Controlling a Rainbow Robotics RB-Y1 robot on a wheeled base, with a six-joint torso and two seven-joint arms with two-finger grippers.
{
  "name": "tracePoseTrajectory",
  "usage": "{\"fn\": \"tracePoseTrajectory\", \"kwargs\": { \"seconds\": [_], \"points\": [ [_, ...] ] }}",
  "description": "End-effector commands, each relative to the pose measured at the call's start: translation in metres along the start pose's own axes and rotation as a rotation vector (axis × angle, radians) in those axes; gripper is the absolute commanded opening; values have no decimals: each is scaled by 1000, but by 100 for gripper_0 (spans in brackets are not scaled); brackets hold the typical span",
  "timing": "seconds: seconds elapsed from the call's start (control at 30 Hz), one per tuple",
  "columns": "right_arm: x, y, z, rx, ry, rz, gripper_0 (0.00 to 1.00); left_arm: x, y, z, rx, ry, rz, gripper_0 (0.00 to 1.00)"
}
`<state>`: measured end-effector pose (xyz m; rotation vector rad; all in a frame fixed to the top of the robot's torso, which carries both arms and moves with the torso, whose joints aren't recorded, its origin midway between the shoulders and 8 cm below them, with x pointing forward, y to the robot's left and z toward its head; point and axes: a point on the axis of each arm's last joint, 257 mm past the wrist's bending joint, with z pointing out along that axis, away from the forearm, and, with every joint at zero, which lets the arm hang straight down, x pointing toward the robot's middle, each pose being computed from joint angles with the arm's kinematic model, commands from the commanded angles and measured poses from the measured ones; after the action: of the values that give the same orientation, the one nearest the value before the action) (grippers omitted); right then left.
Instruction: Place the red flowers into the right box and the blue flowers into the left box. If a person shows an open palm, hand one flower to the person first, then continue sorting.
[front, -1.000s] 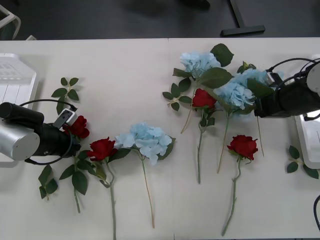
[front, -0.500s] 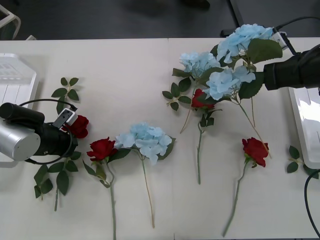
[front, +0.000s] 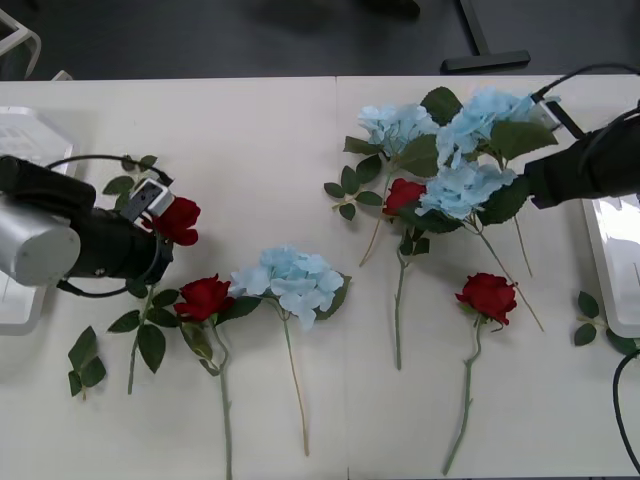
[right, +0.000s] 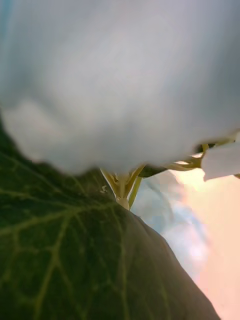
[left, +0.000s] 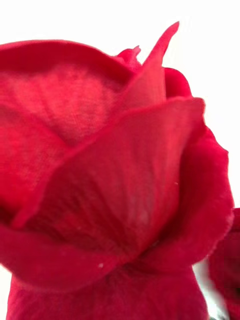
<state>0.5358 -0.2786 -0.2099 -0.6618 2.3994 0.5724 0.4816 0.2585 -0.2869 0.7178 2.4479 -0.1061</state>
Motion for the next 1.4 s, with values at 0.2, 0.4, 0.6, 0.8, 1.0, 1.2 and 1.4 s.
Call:
{"fn": "tracePoseTrajectory", "kwargs": {
  "seconds": [0.2, 0.4, 0.6, 0.8, 1.0, 1.2, 1.4],
  "points": [
    [51, -73, 8, 229, 147, 55, 0, -91, -13, -113, 85, -139, 85, 0],
    [60, -78, 7, 249, 176, 66, 34, -115, -67, -147, 197, -215, 126, 0],
    [63, -83, 4, 268, 190, 47, 87, -150, -138, -160, 390, -345, 48, 0],
    [65, -87, -2, 272, 202, 22, 100, -198, -185, -177, 527, -551, -9, 0],
    [71, -90, -7, 266, 218, -38, 100, -240, -237, -180, 642, -788, -92, 0],
    [43, -74, -28, 162, 110, -72, 100, -273, -274, -178, 704, -954, -144, 0],
    [33, -39, -78, -12, 69, -214, 100, -310, -298, -180, 735, -1054, -176, 0]
  ]
}}
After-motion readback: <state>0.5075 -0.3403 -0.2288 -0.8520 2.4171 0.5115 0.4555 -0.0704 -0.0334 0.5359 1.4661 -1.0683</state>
